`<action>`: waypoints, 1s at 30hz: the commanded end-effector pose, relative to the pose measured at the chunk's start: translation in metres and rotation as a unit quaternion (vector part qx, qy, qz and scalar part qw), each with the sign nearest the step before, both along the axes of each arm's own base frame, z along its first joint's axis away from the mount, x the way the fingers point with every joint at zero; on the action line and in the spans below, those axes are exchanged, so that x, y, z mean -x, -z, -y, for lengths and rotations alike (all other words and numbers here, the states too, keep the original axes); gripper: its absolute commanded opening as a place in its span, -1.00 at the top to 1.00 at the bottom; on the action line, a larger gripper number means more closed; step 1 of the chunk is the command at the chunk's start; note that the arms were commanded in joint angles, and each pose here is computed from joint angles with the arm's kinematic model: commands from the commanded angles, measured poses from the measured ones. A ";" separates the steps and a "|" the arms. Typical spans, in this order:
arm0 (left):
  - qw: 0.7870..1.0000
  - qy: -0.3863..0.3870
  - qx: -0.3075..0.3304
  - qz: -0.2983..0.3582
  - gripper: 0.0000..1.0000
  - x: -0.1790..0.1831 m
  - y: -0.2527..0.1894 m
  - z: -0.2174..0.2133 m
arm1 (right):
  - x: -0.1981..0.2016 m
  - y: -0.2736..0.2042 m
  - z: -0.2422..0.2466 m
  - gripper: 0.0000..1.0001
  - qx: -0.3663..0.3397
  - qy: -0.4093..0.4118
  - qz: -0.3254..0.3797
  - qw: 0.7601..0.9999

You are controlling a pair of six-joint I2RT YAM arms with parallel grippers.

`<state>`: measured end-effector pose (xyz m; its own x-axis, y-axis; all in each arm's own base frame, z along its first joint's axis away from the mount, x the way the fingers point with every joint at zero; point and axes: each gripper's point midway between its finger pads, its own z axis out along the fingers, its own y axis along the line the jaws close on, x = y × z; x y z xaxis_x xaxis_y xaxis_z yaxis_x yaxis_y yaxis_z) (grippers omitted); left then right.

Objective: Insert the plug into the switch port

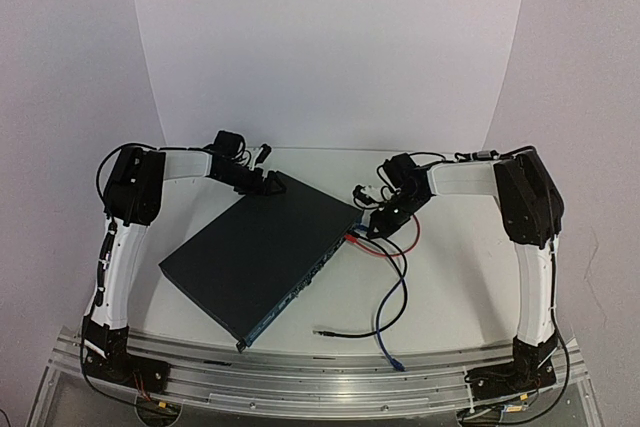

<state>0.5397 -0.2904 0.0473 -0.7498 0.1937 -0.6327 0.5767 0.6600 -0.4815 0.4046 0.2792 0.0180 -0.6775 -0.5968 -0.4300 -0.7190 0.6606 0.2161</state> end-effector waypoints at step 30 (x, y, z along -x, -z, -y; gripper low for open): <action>0.998 0.055 0.022 -0.018 -0.93 0.020 -0.009 0.018 | -0.020 -0.030 -0.015 1.00 0.000 0.040 0.061 0.997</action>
<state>0.5374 -0.2888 0.0458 -0.7439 0.2127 -0.6336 0.5913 0.6512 -0.4756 0.4012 0.2808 0.0134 -0.7267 -0.5652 -0.3906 -0.6630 0.7258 0.1834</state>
